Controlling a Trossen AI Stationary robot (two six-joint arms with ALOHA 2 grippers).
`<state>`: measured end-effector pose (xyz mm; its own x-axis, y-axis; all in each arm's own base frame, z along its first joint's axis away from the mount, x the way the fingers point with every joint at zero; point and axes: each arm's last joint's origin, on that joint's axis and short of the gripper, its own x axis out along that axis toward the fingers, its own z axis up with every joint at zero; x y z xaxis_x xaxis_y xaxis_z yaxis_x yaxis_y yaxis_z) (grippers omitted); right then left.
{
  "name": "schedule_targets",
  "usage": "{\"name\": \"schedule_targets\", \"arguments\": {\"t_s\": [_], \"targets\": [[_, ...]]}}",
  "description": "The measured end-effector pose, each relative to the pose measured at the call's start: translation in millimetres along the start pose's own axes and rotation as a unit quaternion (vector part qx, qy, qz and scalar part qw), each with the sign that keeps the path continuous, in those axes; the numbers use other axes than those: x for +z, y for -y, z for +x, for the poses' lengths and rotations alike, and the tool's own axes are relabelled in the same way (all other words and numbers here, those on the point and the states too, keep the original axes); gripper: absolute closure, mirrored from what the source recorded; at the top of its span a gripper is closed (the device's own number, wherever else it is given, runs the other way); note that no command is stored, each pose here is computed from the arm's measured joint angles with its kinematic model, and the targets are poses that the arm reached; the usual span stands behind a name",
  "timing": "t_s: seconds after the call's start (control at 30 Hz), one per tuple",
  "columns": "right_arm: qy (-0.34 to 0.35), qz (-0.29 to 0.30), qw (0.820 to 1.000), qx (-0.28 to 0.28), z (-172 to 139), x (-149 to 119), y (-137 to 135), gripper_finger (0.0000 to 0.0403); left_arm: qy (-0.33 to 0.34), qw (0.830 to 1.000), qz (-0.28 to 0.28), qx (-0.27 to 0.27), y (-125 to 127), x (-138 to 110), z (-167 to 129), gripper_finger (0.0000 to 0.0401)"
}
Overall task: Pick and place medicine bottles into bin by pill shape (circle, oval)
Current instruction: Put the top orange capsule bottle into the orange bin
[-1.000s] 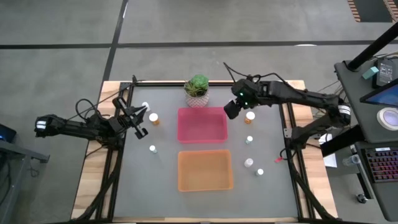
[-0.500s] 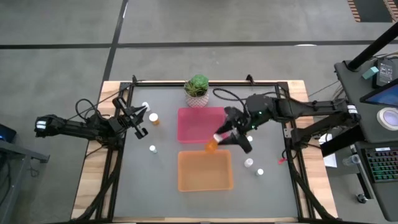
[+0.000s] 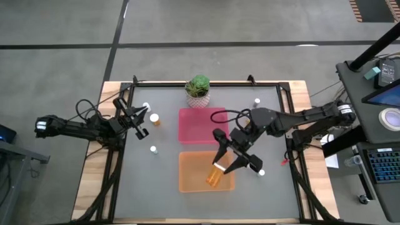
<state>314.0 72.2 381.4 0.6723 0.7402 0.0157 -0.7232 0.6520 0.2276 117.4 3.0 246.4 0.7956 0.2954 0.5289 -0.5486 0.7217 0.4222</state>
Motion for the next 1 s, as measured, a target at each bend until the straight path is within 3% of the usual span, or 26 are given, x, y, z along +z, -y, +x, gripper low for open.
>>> {"name": "schedule_targets", "arguments": {"t_s": [0.27, 0.5, 0.67, 0.83, 1.0], "targets": [[-0.018, 0.132, 0.99, -0.036, 20.0, -17.9, 19.7, 0.0197, 0.008, 1.0, 0.004, 0.008, -1.7, 1.8, 0.0, 0.0388], [-0.077, 0.275, 0.954, -0.095, 45.8, -38.7, 40.8, 0.0197, 0.007, 1.0, 0.004, 0.007, -1.3, 1.4, 0.1, 0.0388], [-0.18, 0.321, 0.911, -0.187, 62.0, -55.0, 44.4, 0.0197, 0.008, 1.0, 0.004, 0.008, -1.6, 1.6, 0.0, 0.0388], [-0.287, 0.308, 0.859, -0.292, 73.4, -66.0, 37.4, 0.0197, 0.007, 1.0, -0.008, 0.006, -1.2, 1.4, 0.1, 0.0388], [-0.39, 0.243, 0.782, -0.422, 80.0, -79.7, 23.4, 0.0197, 0.006, 1.0, -0.009, 0.006, -1.1, 1.1, 0.0, 0.0388]]}}
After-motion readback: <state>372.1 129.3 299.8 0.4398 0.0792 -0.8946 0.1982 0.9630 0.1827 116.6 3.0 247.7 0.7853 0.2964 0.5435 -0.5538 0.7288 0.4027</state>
